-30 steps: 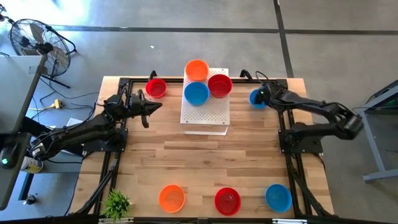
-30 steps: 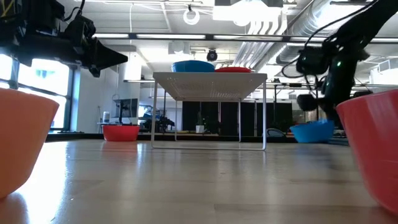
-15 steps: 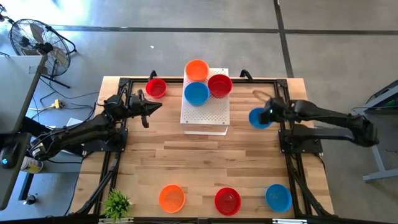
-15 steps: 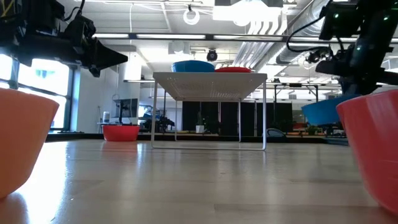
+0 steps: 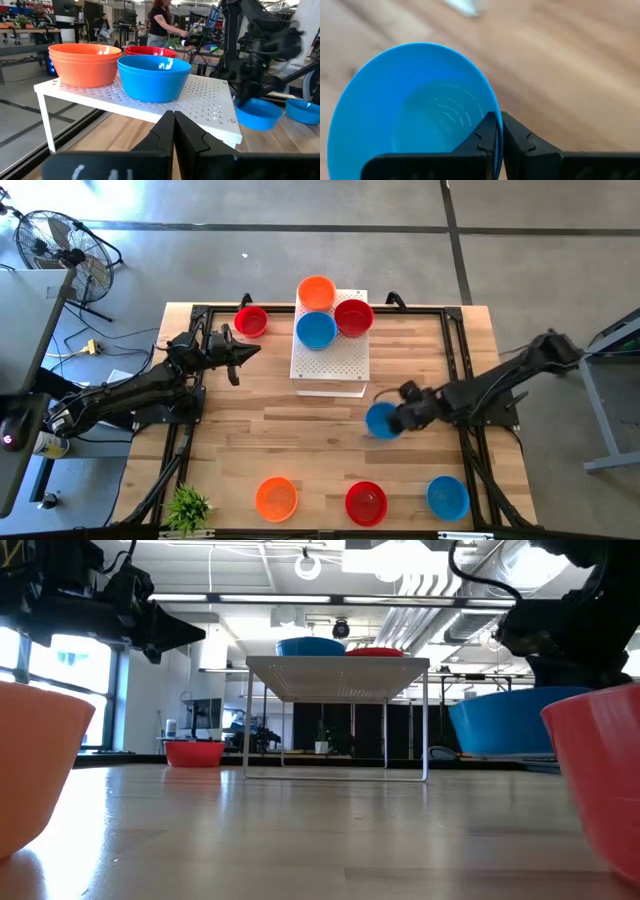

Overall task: Pick & Place Mini bowls
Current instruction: Stack the blue bowl on top of the blue bowls on the shelf

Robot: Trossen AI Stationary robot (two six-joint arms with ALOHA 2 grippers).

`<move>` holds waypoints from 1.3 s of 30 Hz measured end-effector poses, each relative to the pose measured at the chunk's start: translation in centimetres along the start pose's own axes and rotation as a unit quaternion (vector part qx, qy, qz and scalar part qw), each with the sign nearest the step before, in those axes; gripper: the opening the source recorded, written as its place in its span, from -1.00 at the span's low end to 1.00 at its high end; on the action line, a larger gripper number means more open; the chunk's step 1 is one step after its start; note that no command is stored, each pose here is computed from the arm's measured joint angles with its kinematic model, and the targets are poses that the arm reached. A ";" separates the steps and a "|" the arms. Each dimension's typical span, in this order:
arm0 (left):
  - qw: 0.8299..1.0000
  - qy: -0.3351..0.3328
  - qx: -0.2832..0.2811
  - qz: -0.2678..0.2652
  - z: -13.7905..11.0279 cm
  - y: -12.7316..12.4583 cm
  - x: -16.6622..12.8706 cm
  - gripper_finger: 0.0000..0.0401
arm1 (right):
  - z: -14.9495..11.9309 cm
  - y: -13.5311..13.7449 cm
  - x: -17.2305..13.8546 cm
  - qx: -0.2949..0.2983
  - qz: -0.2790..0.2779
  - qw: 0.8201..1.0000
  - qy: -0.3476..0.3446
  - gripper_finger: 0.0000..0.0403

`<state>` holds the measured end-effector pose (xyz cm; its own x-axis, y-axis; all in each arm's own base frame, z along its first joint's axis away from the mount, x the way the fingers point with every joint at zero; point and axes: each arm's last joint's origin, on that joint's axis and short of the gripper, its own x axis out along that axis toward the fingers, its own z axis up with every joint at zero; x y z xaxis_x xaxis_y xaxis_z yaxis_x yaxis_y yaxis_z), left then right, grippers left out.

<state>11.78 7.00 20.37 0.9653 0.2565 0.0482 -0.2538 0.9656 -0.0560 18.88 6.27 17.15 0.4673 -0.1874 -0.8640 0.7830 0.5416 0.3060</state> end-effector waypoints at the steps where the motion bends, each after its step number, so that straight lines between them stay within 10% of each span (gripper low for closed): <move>1: 1.000 0.000 0.002 0.000 0.0 0.0 0.0 -1.00 | -0.3 0.8 0.4 -0.009 0.011 1.000 -0.005 -0.96; 19: 1.000 0.001 0.006 0.000 0.0 0.0 0.0 -1.00 | 4.5 13.2 6.5 -0.155 0.012 0.985 -0.080 -0.97; 39: 1.000 0.021 0.001 0.002 -0.4 0.0 0.0 -1.00 | 4.9 14.6 10.7 -0.136 0.057 0.984 -0.101 -0.97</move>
<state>11.79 7.01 19.97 0.9660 0.2583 0.0065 -0.2576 0.9647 -0.0546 37.35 8.18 14.30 0.6390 -0.2574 -0.7248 0.5948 0.7628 0.2535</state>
